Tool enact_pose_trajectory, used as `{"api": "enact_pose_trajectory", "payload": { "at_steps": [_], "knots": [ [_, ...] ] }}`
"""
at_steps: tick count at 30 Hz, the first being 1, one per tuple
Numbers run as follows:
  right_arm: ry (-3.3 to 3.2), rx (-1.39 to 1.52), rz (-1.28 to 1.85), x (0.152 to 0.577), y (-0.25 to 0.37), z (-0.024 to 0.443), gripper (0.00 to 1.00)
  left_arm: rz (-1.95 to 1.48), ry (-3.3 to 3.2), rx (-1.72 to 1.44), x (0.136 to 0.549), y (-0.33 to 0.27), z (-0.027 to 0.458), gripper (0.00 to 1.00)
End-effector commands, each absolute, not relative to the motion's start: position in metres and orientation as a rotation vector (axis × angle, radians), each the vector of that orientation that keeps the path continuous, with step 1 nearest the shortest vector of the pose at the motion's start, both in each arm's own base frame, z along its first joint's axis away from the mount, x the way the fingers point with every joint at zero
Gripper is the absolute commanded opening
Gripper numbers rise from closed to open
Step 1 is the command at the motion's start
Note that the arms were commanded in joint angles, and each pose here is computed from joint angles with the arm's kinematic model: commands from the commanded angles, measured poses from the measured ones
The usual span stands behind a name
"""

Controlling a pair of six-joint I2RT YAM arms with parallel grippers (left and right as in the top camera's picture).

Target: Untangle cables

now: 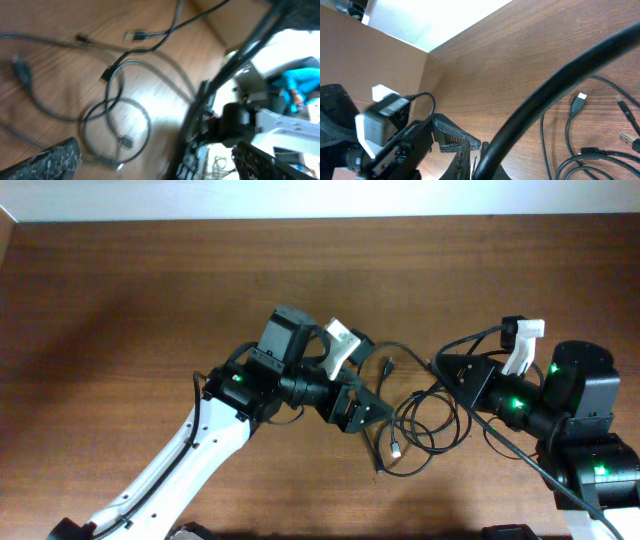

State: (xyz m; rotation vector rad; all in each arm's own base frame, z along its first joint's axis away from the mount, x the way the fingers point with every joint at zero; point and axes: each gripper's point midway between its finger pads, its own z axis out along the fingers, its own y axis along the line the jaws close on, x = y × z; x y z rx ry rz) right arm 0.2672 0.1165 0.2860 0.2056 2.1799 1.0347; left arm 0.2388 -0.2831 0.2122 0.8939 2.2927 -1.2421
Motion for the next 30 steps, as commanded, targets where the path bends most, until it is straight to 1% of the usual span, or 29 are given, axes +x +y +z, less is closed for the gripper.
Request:
{"api": "enact_pose_trajectory", "payload": {
  "at_steps": [1, 6, 10, 15, 17, 19, 21, 23, 24, 26, 28, 29, 30],
  "knots": [
    [2.171, 0.179, 1.037, 0.267, 0.119, 0.288, 0.04, -0.990, 2.348, 0.884, 0.252, -0.263, 0.200, 0.99],
    [2.144, 0.165, 1.034, 0.270, 0.119, 0.293, 0.04, -0.904, 2.420, 0.843, 0.253, -0.252, 0.189, 0.99],
    [2.138, 0.203, 0.973, 0.276, 0.111, 0.291, 0.04, -0.807, 2.476, 0.727, 0.264, -0.242, 0.183, 0.99],
    [2.075, 0.211, 0.971, 0.284, 0.109, 0.304, 0.04, -0.725, 2.492, 0.589, 0.273, -0.229, 0.189, 0.99],
    [2.052, 0.203, 0.973, 0.289, 0.109, 0.308, 0.04, -0.674, 2.474, 0.513, 0.278, -0.220, 0.198, 0.99],
    [2.076, 0.214, 0.973, 0.294, 0.109, 0.301, 0.05, -0.649, 2.440, 0.490, 0.278, -0.215, 0.208, 0.99],
    [2.126, 0.240, 0.974, 0.300, 0.110, 0.287, 0.10, -0.647, 2.417, 0.486, 0.277, -0.213, 0.216, 0.99],
    [2.182, 0.256, 0.993, 0.304, 0.113, 0.272, 0.12, -0.645, 2.407, 0.484, 0.276, -0.211, 0.219, 0.99],
    [2.200, 0.257, 1.009, 0.305, 0.115, 0.267, 0.16, -0.645, 2.407, 0.484, 0.275, -0.211, 0.220, 0.99],
    [2.234, 0.264, 1.028, 0.309, 0.118, 0.258, 0.33, -0.633, 2.418, 0.481, 0.274, -0.209, 0.218, 0.99],
    [2.261, 0.279, 1.028, 0.312, 0.118, 0.250, 0.64, -0.610, 2.435, 0.473, 0.273, -0.205, 0.215, 0.99],
    [2.270, 0.285, 1.028, 0.313, 0.118, 0.247, 0.77, -0.604, 2.441, 0.472, 0.272, -0.204, 0.213, 0.99],
    [2.282, 0.292, 1.027, 0.313, 0.118, 0.244, 0.79, -0.605, 2.445, 0.473, 0.272, -0.204, 0.213, 0.99]
  ]
}}
